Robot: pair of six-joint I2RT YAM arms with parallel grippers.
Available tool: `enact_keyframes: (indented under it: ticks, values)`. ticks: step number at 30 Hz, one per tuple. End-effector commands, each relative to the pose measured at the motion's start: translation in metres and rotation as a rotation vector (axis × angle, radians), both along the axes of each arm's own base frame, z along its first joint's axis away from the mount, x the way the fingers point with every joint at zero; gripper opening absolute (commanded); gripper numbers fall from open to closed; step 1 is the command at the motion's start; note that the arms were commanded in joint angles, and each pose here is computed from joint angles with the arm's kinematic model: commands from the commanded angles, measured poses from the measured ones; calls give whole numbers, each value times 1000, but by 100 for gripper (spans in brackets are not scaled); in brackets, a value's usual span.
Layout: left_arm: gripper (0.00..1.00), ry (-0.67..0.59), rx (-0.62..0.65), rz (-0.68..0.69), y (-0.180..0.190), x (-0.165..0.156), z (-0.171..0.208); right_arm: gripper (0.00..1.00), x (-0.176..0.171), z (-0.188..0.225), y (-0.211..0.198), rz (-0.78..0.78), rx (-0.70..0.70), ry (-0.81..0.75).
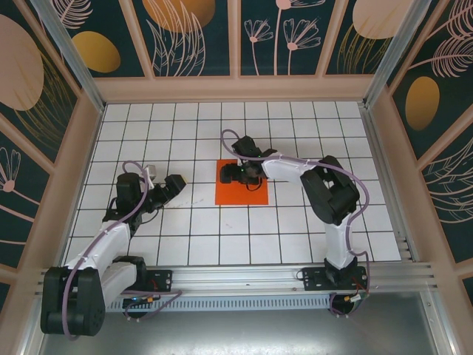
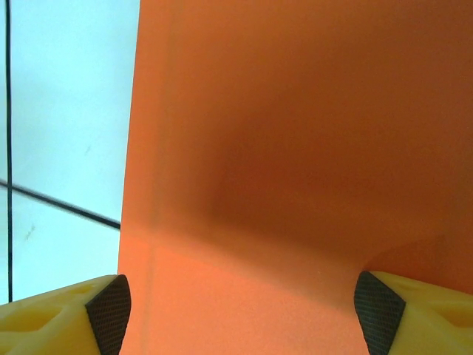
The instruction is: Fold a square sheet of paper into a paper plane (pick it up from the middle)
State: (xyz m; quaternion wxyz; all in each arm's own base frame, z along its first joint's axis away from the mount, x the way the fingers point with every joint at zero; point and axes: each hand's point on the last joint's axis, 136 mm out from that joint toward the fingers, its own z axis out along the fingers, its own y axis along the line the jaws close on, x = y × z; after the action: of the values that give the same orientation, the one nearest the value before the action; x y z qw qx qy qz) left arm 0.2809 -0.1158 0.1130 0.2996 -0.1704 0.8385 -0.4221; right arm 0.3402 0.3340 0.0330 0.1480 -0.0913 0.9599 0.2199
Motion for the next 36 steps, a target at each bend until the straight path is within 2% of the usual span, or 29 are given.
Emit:
enact_keyframes:
  ticks: [1,9,15,19,23,30,36]
  values:
    - [99,-26,7,-36,-6,2,10,82,-26,-13,2,130,-34,71]
    - [99,-23,20,-63,-16,4,9,83,-41,-22,-6,-9,-53,149]
    - [99,-23,26,-72,-21,6,8,83,-25,17,7,-97,15,64]
    - [99,-28,40,-77,-20,6,8,83,-8,36,-4,-173,1,-10]
    - [99,-58,57,-87,-20,7,10,83,-5,22,-21,-246,-20,21]
    - [99,-81,67,-67,-18,14,15,83,-23,-18,-33,-288,-71,114]
    - [99,-80,66,-65,-17,13,14,83,-42,-31,-43,-269,-127,144]
